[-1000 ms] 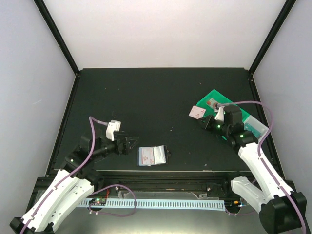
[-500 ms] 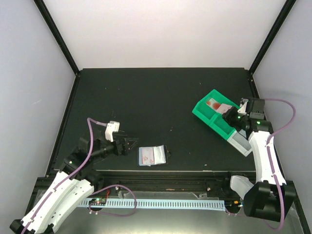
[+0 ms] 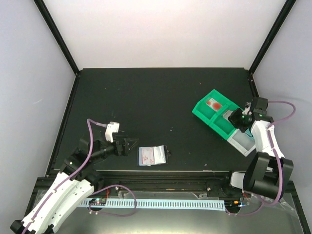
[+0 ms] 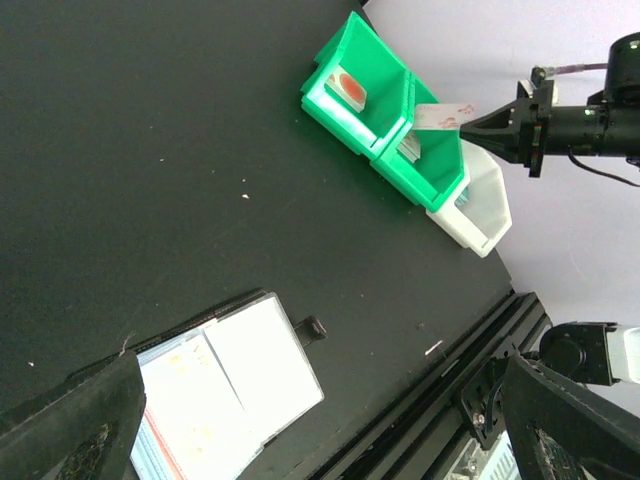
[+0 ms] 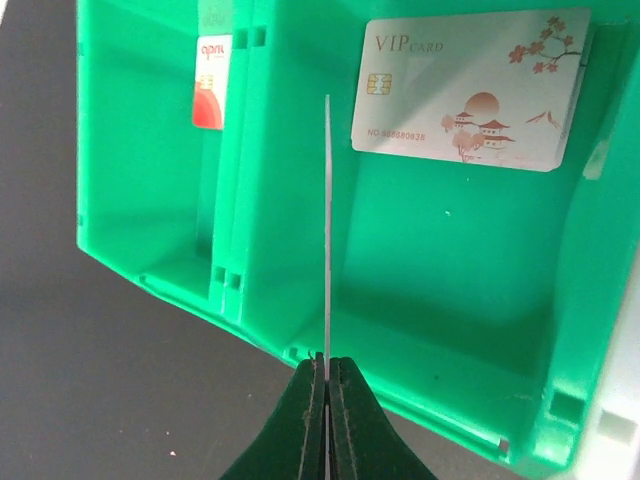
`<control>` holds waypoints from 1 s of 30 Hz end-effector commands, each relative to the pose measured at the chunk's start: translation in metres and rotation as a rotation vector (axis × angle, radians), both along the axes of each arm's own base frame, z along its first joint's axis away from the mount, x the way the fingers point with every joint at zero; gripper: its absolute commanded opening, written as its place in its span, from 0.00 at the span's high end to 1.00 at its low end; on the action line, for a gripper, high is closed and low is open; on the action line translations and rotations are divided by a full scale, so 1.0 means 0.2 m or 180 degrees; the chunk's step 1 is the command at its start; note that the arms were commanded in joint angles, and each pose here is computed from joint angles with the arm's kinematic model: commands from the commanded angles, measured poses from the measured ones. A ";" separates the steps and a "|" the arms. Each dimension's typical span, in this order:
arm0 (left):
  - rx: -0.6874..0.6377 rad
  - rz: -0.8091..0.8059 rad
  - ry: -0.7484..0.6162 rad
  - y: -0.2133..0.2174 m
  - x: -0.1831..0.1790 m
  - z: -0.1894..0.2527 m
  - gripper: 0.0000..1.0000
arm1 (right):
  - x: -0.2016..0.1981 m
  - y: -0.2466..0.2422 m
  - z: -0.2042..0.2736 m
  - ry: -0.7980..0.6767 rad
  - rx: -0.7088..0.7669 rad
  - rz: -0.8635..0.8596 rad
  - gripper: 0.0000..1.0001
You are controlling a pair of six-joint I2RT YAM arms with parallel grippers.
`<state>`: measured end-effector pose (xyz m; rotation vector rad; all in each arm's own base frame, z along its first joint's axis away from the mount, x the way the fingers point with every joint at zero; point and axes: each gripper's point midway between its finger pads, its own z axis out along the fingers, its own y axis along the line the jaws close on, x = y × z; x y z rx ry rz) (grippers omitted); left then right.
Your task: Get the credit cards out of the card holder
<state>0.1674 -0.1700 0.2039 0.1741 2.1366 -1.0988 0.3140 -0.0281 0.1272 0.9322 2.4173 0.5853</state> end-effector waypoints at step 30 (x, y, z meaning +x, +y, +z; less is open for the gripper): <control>-0.0160 0.0006 -0.0003 0.00 -0.03 0.02 0.01 | 0.28 -0.18 -0.24 0.0133 -0.0245 0.0207 0.91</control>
